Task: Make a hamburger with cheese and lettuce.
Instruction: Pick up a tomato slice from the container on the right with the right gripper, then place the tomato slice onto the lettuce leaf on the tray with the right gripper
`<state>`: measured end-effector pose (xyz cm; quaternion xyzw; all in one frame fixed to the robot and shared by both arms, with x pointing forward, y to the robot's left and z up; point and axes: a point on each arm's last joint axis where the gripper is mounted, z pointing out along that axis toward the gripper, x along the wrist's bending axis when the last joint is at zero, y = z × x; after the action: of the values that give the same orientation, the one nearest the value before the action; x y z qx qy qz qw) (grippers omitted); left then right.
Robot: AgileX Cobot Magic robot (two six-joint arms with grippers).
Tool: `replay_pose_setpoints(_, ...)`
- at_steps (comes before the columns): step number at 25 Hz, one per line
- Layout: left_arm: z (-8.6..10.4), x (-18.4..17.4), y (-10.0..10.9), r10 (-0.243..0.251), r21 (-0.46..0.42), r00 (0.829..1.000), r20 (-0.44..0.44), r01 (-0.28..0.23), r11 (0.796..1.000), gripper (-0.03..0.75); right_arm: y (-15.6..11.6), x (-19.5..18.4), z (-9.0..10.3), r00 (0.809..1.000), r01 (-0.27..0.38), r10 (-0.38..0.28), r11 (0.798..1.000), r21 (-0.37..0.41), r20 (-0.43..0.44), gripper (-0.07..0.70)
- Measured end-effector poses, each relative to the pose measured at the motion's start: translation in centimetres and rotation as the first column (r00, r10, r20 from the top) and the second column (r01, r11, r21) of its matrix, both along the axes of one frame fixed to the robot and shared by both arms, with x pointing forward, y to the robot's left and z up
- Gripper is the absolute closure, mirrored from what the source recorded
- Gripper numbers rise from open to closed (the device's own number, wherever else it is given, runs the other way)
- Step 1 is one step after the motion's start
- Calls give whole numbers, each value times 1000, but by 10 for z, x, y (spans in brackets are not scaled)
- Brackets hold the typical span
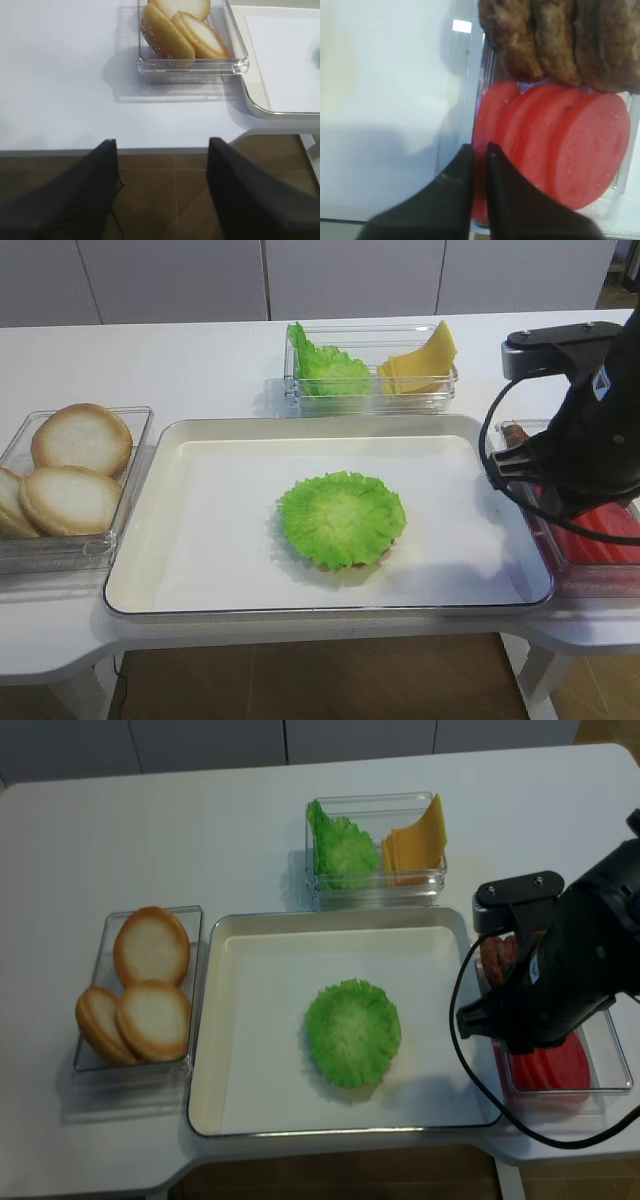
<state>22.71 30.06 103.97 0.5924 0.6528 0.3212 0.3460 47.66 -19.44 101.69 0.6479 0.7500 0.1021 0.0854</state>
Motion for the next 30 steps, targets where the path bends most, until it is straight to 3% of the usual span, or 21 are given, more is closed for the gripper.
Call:
replay_pose_setpoints(14, 0, 0, 0, 0, 0, 1000, 0, 0, 1000, 291, -11, -19, 36, 994, -1, -2, 1000, 27, 106, 595)
replay_pose_setpoints(23, 0, 0, 0, 0, 0, 1000, 0, 0, 1000, 291, -17, -32, 91, 978, 3, -18, 997, 73, 207, 595)
replay_pose_setpoints(30, 0, 0, 0, 0, 0, 1000, 0, 0, 1000, 291, -9, -31, 131, 964, -59, 15, 986, 157, 266, 595)
